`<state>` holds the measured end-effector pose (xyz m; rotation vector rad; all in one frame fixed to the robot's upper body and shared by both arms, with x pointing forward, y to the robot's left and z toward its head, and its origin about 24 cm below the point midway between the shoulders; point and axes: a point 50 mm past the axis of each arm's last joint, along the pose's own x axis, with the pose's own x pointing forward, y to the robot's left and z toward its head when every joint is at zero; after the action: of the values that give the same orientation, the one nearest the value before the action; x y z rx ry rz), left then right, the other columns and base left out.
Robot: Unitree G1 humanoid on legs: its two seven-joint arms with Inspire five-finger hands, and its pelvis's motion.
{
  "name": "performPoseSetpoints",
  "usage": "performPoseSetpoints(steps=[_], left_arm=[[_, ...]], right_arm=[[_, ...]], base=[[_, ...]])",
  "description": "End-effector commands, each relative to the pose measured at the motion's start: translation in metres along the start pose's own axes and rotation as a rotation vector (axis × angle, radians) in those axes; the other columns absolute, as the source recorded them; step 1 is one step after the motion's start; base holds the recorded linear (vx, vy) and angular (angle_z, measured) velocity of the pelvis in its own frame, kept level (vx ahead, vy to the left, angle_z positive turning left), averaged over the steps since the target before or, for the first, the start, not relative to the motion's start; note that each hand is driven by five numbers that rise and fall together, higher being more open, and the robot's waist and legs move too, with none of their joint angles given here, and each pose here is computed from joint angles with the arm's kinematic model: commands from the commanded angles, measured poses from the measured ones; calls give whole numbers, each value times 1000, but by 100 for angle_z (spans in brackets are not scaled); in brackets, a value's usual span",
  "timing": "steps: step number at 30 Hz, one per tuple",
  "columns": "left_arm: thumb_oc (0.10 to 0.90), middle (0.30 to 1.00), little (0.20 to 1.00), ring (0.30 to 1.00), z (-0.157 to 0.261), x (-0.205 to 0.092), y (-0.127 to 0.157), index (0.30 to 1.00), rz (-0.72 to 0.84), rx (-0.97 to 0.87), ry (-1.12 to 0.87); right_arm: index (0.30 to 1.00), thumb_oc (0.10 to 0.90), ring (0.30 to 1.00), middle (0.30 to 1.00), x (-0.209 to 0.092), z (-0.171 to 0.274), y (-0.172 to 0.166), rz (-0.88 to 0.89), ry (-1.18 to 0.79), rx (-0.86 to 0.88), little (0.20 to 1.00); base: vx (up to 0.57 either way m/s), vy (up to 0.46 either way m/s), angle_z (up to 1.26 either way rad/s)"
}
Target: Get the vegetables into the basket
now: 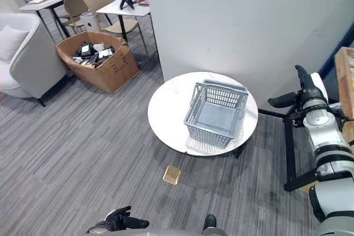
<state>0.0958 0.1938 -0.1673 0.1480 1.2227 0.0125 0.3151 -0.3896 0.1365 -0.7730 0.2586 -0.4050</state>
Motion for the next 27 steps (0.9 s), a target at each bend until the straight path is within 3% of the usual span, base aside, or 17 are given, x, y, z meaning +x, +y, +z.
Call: performPoseSetpoints(steps=[1,14,27], left_arm=[[900,1000,1000,1000,-36,-5,3,1000,-10,99,126],[900,1000,1000,1000,-44,-7,10,1000,8,98,142],[900,1000,1000,1000,-32,-6,25,1000,60,122,98]], right_arm=[[1000,900,1000,1000,8,51,-52,-138,-145,-106,1000],[1000,900,1000,1000,13,46,-67,-180,-40,-212,1000],[1000,900,1000,1000,14,82,-90,-267,-94,-308,1000]], base=[[-9,-30,34],[-4,-16,28],[-16,-19,18]])
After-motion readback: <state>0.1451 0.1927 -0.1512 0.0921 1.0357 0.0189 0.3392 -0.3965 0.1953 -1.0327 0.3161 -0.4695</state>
